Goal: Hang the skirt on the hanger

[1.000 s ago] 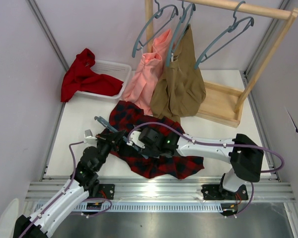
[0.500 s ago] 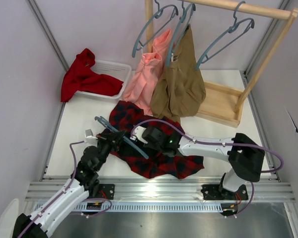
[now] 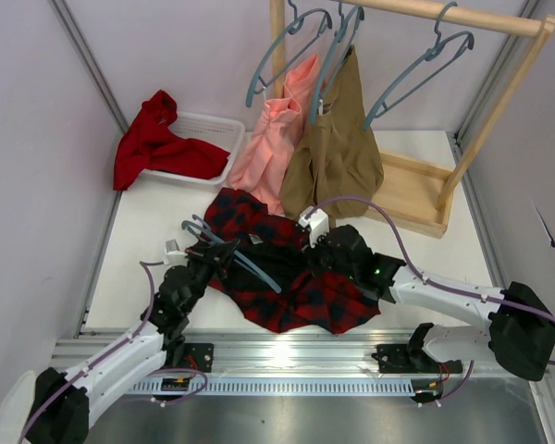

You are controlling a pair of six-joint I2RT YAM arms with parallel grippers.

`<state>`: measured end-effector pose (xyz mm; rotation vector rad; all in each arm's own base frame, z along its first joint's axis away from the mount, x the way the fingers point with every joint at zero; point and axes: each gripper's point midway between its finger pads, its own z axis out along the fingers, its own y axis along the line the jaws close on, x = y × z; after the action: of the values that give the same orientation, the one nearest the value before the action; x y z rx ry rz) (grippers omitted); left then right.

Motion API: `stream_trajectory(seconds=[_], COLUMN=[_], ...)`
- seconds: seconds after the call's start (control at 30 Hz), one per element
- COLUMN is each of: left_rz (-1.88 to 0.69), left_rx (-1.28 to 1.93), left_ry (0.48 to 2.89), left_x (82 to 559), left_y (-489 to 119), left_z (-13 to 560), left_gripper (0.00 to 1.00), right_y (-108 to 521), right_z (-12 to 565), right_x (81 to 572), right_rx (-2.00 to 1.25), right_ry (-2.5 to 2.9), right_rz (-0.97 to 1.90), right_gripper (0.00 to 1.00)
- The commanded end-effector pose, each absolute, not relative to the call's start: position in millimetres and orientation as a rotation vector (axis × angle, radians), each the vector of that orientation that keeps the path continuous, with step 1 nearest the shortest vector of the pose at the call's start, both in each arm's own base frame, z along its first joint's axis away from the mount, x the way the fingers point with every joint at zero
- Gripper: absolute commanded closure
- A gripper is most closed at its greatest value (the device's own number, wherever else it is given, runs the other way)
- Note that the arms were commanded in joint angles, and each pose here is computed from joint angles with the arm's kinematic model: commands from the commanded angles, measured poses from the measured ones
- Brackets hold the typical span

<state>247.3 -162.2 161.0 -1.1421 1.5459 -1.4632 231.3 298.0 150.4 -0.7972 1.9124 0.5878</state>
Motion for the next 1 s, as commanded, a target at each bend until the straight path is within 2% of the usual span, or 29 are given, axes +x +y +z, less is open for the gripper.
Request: stream_trajectory(seconds=[0.0,0.23,0.57,0.97], left_rz=[-1.573,-1.646,-1.668,-1.642], left_rx=[-1.237,-1.318,-1.448,-1.497], left_ry=[1.427,1.342,1.285,1.191], left_x=[254,269,278,289], left_y=[-159,-162,-158,-148], left_z=[176,197,183,188], left_gripper=[1.00,1.00,1.00,1.00], right_y=[319,326,346,348], right_z=[166,165,177,172], right_x=[221,224,222,222], right_rx=[-0.702,-0.594,-0.573,-0.509], right_ry=[1.838,1.784,1.714,1.693], right_rz=[0.817,0.897,1.021,0.940], right_gripper=[1.00,1.00,1.00,1.00])
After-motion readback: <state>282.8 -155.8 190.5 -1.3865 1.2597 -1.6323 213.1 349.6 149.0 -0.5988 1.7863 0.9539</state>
